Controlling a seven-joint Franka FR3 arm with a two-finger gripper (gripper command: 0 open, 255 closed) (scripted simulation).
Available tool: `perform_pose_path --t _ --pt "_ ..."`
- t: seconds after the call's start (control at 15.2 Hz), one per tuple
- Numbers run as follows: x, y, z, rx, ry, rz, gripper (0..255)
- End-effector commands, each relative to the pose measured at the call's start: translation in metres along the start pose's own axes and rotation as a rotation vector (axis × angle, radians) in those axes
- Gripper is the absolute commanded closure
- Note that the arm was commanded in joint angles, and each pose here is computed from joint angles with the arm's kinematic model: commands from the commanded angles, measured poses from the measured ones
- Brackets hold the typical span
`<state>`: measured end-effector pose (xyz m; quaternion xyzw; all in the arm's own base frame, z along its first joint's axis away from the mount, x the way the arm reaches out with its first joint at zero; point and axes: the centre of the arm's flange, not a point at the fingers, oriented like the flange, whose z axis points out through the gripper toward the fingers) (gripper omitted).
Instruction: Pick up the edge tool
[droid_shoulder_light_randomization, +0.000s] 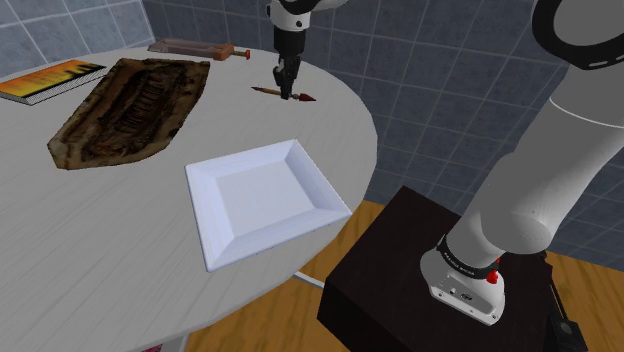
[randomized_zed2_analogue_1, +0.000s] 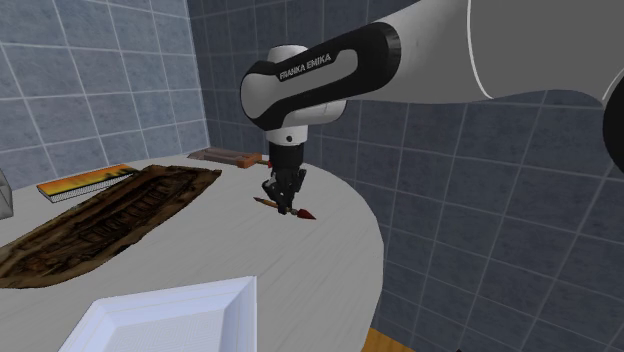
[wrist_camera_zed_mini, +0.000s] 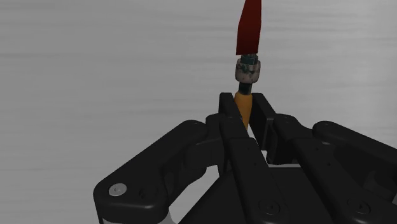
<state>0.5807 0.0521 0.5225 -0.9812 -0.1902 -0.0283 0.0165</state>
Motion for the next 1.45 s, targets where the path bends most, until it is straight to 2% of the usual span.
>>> perform_pose_path --t 0.0,0.26,1.25,1.39 --pt "0.001 -0.002 0.003 0.004 -0.006 -0.004 255" --pt "0.001 -0.003 0.003 0.004 -0.005 -0.004 255" --pt "0.006 -0.005 -0.076 0.004 -0.005 -0.004 255" --pt "0.006 -0.005 -0.076 0.004 -0.005 -0.004 255"
